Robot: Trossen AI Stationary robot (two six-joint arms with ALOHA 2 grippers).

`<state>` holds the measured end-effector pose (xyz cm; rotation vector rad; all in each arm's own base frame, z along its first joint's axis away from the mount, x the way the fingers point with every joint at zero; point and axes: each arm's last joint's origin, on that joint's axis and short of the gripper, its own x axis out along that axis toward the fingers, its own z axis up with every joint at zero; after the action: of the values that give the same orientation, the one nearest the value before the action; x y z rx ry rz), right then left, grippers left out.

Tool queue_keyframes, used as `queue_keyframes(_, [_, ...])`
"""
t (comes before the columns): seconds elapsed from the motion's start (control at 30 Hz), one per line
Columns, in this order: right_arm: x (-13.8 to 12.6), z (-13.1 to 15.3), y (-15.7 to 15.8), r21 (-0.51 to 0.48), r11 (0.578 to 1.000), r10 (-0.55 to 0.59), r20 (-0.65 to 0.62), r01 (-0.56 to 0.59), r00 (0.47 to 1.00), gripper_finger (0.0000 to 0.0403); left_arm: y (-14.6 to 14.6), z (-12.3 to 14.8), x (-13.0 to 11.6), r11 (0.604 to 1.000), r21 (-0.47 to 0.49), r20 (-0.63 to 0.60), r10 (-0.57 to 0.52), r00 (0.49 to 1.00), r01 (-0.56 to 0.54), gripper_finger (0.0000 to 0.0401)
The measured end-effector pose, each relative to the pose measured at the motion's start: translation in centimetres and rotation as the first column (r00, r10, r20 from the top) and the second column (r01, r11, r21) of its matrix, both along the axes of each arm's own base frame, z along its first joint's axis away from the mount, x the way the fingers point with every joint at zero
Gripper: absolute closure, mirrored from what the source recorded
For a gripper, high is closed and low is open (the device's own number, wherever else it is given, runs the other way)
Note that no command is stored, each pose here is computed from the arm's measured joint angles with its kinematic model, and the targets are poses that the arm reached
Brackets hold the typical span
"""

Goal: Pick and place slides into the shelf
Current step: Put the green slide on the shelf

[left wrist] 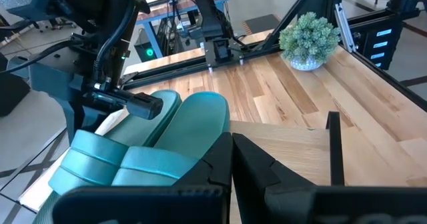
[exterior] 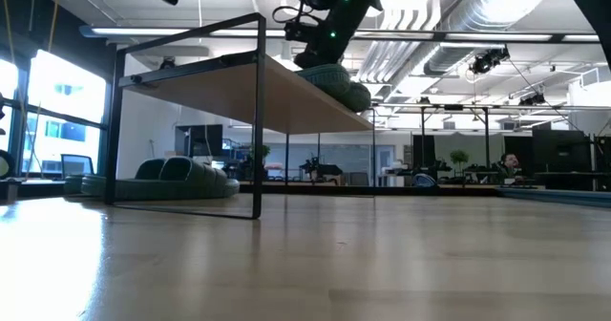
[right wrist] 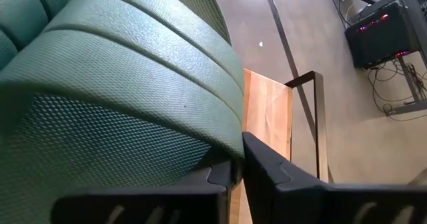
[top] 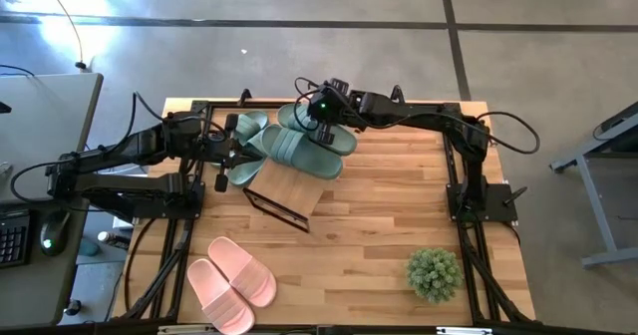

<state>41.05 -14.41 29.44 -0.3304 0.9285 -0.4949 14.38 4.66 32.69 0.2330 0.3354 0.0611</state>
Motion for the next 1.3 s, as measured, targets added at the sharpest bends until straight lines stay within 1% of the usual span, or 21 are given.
queue_keyframes(0.2, [0.01, -0.04, -0.02, -0.004, 1.000, -0.004, -0.003, 0.004, 1.000, 0.0352, 0.00, 0.00, 0.00, 1.000, 0.000, 0.000, 0.000, 1.000, 0.000, 0.0400])
queue_keyframes(0.33, [0.05, -0.02, -0.05, -0.010, 1.000, -0.006, 0.001, 0.006, 1.000, 0.0339, 0.00, 0.00, 0.00, 1.000, 0.000, 0.000, 0.000, 1.000, 0.000, 0.0400])
queue_keyframes(0.8, [0.11, 0.02, -0.05, -0.016, 1.000, 0.018, -0.003, -0.018, 1.000, 0.0336, 0.00, 0.00, 0.00, 1.000, 0.000, 0.000, 0.000, 1.000, 0.000, 0.0400])
queue_keyframes(1.07, [0.14, -0.04, 0.04, 0.017, 0.999, 0.050, 0.004, -0.050, 0.999, 0.0334, 0.00, 0.00, 0.00, 1.000, 0.000, 0.000, 0.000, 1.000, 0.000, 0.0400])
queue_keyframes(1.17, [0.12, -0.06, 0.06, 0.023, 0.998, 0.055, 0.002, -0.055, 0.998, 0.0321, 0.00, 0.00, 0.00, 1.000, 0.000, 0.000, 0.000, 1.000, 0.000, 0.0400])
queue_keyframes(1.3, [0.10, -0.08, 0.07, 0.019, 0.999, 0.050, -0.003, -0.050, 0.999, 0.0286, 0.00, 0.00, 0.00, 1.000, 0.000, 0.000, 0.000, 1.000, 0.000, 0.0400])
